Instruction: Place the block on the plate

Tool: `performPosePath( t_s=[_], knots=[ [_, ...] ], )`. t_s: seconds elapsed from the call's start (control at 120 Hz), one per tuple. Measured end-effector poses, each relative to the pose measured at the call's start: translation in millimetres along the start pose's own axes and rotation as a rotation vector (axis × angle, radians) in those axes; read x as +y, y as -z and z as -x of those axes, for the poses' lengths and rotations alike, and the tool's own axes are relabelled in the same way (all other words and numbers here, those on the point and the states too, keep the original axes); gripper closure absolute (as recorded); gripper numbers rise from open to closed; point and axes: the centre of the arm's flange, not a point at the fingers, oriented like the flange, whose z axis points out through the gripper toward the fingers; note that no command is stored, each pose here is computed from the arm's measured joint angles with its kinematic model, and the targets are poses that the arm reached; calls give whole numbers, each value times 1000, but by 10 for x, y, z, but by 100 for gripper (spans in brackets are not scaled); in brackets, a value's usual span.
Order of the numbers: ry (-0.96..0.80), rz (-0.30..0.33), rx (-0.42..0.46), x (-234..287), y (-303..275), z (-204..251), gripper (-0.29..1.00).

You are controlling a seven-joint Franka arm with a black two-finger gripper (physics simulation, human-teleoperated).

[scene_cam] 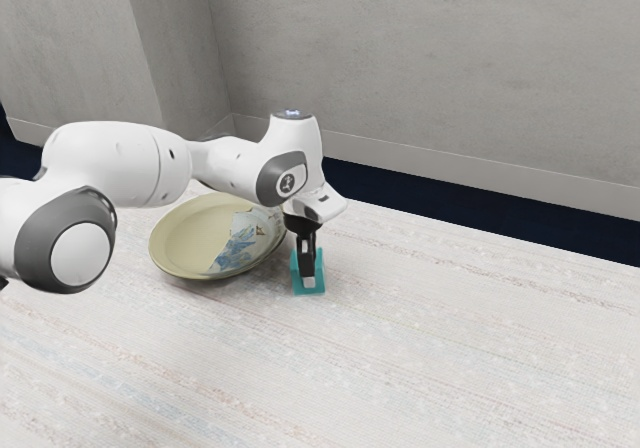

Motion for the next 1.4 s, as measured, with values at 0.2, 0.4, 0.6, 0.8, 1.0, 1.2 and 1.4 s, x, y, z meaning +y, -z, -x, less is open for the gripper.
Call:
performPosePath(
  t_s=[0.2, 0.4, 0.6, 0.8, 1.0, 1.2, 1.4],
  knots=[
    [0, -2, 1, -1, 1, -1, 28],
    [-4, -33, 17, 29, 252, -23, 33],
    [11, -132, 59, 66, 1096, 104, 34],
    [89, -191, 49, -47, 1566, 649, 34],
    [196, -155, 2, -342, 1305, 1322, 34],
    [244, -99, -33, -529, 835, 1616, 34],
    [263, -64, -41, -610, 566, 1710, 26]
  ],
)
